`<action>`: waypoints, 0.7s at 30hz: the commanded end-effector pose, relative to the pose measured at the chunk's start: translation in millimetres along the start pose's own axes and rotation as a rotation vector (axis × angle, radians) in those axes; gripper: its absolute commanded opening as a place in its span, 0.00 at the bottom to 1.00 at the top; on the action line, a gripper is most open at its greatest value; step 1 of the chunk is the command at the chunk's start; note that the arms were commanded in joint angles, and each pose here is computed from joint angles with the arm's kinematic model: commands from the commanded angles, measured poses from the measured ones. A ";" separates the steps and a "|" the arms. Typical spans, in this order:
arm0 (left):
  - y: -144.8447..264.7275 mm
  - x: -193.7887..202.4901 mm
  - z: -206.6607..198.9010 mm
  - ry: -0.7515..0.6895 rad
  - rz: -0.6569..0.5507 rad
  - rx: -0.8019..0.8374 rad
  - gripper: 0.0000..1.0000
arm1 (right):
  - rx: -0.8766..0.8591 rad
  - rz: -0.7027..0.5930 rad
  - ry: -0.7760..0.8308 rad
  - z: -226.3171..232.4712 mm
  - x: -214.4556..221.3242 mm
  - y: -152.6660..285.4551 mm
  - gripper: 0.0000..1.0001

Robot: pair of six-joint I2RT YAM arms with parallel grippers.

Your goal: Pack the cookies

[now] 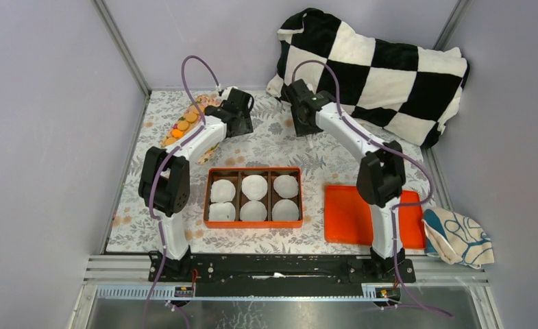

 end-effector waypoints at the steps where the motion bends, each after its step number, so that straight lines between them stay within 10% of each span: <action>1: -4.9 -12.3 -15.3 0.008 -0.017 0.055 0.72 | 0.023 -0.098 -0.031 -23.7 -8.6 60.3 0.36; 21: -107.1 -77.9 53.4 0.122 0.000 -0.234 0.71 | -0.109 -0.205 -0.052 -13.5 -5.7 105.6 0.31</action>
Point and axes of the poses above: each gripper's point midway between its finger pads, its own y axis back along the fingers, its own z axis along the line the jaws close on, x = y × z, the point moved 2 cm from there along y, back along the fingers, and after that the axes turned 14 degrees about y, right-handed, at the moved point
